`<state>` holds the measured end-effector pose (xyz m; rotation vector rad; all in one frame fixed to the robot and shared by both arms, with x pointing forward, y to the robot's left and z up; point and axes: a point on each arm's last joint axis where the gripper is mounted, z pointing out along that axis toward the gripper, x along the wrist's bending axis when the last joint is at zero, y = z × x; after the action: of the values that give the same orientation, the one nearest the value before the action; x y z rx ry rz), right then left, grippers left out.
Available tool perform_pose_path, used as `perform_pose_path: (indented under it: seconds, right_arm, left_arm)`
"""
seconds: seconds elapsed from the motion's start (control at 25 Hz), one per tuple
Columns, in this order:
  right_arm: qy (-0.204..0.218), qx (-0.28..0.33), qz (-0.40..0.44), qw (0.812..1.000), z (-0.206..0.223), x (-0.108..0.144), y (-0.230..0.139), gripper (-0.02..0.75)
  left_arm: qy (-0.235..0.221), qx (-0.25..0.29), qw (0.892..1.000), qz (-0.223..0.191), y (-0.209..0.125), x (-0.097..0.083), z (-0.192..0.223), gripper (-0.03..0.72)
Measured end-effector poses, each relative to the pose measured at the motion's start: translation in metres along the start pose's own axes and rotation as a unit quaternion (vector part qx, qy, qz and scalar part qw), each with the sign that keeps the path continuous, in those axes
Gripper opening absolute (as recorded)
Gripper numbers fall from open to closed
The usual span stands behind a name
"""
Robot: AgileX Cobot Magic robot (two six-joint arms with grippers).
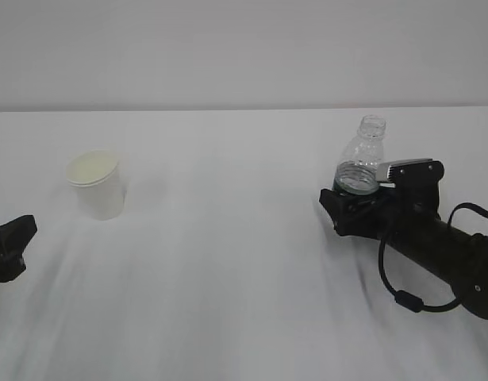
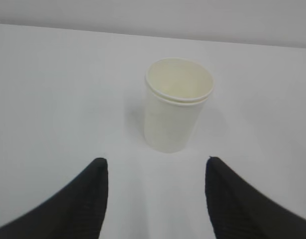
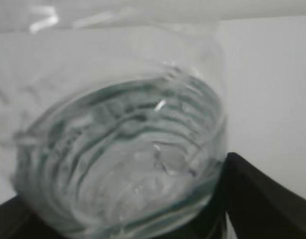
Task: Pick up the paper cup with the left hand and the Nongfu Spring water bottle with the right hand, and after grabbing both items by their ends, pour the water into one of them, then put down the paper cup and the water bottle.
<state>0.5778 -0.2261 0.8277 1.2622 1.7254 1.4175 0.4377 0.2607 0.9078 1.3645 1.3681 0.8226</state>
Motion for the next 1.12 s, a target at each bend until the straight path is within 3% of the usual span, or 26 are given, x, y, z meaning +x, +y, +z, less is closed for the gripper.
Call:
perform_pose_path:
  seconds: [0.56, 1.12]
  right_arm:
    - [0.001, -0.003, 0.0, 1.0, 0.0015, -0.0003, 0.0016, 0.624]
    - [0.001, -0.002, 0.0, 1.0, 0.0015, -0.0003, 0.0014, 0.533]
  left_arm:
    - [-0.001, 0.0, 1.0, 0.0, 0.0, -0.0001, 0.0, 0.44]
    - [-0.001, 0.0, 1.0, 0.0, 0.0, -0.0001, 0.0, 0.422]
